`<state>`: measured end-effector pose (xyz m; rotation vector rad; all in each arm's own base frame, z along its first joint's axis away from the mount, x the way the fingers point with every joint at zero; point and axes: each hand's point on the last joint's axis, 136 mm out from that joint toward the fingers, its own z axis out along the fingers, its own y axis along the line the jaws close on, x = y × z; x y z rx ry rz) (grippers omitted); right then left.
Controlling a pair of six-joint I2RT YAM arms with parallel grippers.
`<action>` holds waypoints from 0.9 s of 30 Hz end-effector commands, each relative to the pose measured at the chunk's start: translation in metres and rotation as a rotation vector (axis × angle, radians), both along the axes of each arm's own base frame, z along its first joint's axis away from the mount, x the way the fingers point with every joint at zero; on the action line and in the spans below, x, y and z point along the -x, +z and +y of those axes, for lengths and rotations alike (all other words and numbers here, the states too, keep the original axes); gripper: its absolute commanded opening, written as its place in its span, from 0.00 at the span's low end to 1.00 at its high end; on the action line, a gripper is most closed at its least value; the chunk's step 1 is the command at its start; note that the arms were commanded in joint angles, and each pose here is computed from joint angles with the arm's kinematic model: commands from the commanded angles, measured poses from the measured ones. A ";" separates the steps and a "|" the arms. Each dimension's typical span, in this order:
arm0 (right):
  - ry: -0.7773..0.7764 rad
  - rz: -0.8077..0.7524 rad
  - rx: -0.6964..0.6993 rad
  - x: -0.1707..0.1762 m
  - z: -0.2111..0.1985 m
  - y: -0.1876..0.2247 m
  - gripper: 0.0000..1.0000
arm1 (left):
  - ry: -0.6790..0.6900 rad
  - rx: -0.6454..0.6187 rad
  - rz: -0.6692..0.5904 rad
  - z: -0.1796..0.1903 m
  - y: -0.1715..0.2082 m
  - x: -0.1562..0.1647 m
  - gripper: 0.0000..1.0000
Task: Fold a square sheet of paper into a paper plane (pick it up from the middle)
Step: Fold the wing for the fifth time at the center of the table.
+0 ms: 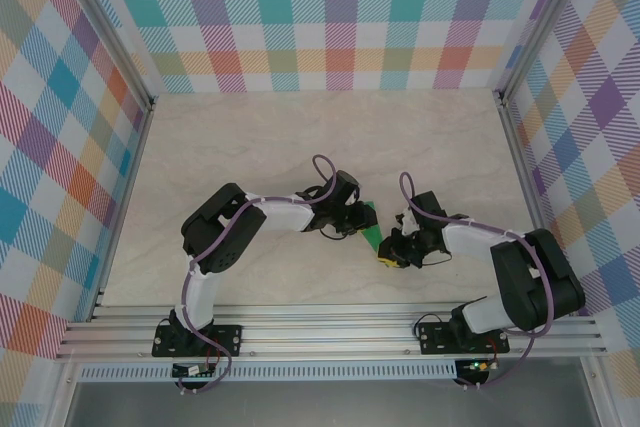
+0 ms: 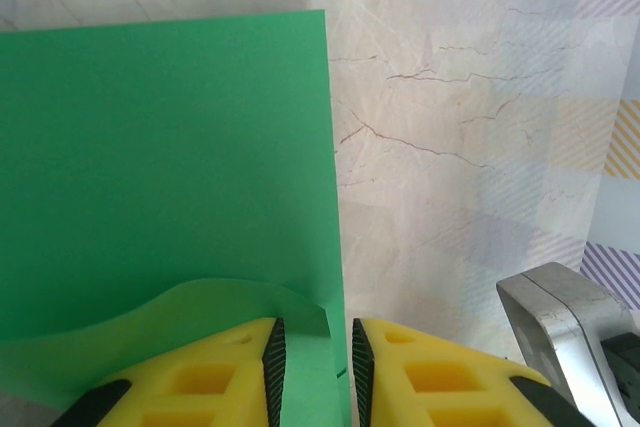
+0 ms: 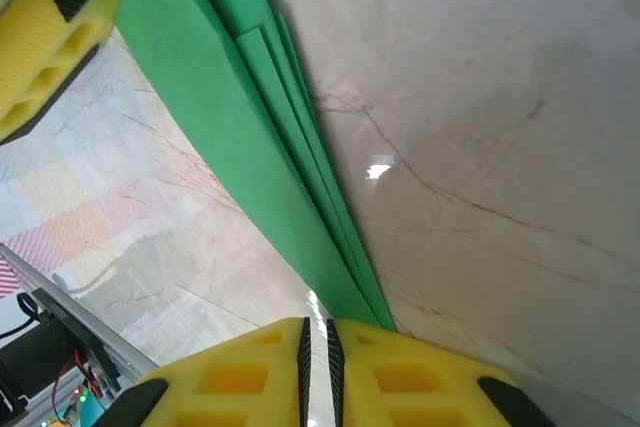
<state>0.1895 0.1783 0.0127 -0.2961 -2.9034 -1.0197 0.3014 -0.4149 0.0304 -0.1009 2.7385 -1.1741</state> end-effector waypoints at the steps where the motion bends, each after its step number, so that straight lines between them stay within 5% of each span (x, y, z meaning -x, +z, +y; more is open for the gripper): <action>1: -0.030 0.187 0.137 0.042 -0.026 -0.031 0.16 | 0.014 -0.072 0.013 0.011 -0.021 -0.006 0.27; 18: -0.028 0.202 0.141 0.042 -0.026 -0.035 0.13 | -0.049 -0.139 -0.169 0.035 -0.010 -0.052 0.32; 27: -0.012 0.187 0.116 0.039 -0.021 -0.031 0.13 | -0.052 -0.082 -0.256 0.049 0.035 -0.080 0.38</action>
